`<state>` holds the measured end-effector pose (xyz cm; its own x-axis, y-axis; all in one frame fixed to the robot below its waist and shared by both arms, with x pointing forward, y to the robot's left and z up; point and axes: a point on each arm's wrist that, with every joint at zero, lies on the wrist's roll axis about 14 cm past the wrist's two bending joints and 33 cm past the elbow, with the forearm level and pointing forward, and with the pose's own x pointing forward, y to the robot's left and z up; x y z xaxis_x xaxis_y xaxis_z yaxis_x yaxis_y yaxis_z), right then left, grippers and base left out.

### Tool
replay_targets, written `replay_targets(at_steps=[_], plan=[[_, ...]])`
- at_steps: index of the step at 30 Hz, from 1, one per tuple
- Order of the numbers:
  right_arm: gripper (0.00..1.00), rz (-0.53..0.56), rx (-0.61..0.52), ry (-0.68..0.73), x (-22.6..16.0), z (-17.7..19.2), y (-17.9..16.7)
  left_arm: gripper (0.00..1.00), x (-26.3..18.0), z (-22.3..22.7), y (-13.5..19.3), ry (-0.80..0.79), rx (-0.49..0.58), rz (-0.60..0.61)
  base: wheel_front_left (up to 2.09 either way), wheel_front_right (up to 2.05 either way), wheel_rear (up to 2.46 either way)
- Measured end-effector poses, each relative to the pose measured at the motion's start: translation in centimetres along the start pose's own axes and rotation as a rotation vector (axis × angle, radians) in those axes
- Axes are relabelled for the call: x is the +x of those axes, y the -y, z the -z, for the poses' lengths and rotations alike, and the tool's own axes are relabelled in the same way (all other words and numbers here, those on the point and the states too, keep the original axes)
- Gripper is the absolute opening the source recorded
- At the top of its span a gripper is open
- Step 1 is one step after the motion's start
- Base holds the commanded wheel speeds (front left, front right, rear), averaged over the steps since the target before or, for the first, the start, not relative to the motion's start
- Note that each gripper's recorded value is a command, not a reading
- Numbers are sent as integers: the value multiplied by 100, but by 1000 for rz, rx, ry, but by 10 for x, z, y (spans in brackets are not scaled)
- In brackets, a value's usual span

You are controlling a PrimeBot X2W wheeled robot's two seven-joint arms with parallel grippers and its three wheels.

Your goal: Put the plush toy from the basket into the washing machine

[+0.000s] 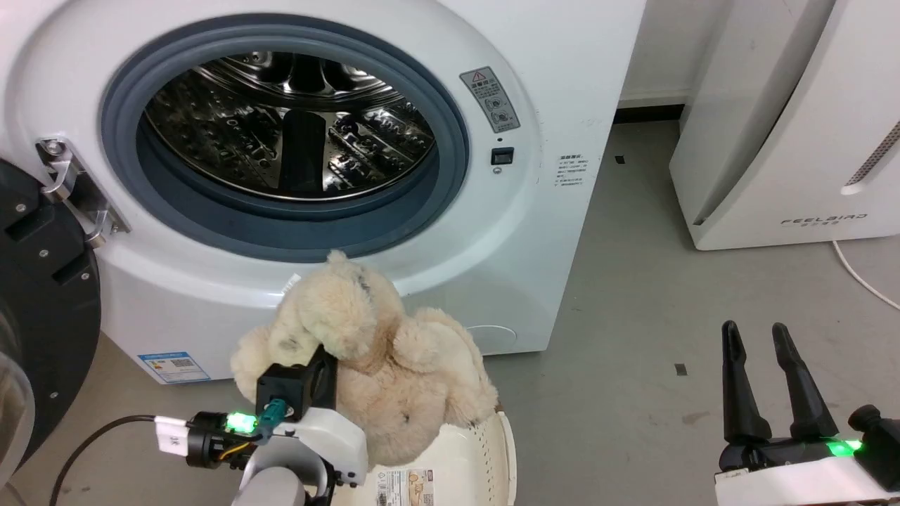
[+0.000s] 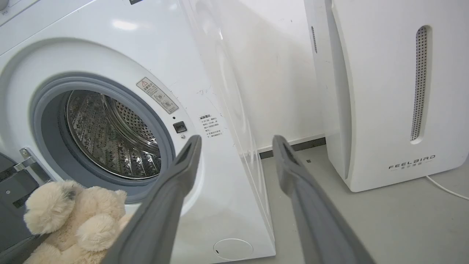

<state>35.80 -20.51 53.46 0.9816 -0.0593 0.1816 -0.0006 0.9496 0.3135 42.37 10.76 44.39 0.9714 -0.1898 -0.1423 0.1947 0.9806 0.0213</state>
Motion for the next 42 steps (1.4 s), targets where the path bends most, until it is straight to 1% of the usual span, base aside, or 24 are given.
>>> replay_targets(at_steps=[7, 19, 33, 39, 42], plan=[[100, 18, -5, -10, -2, 3, 6, 0, 13, -7, -7, 18, -26, -25, 0, 0, 0], [100, 85, -28, -38, 0, 11, 27, 0, 73, -35, -24, 82, -50, -66, 0, 0, 0], [100, 165, -54, -75, 12, 25, 55, 0, 161, -52, -58, 118, -22, -119, 0, 0, 0], [100, 187, -62, -104, 23, 38, 65, 0, 207, -61, -67, 148, -29, -134, 0, 0, 0], [100, 197, -60, -115, 30, 45, 70, 0, 228, -58, -76, 147, -37, -153, 0, 0, 0]])
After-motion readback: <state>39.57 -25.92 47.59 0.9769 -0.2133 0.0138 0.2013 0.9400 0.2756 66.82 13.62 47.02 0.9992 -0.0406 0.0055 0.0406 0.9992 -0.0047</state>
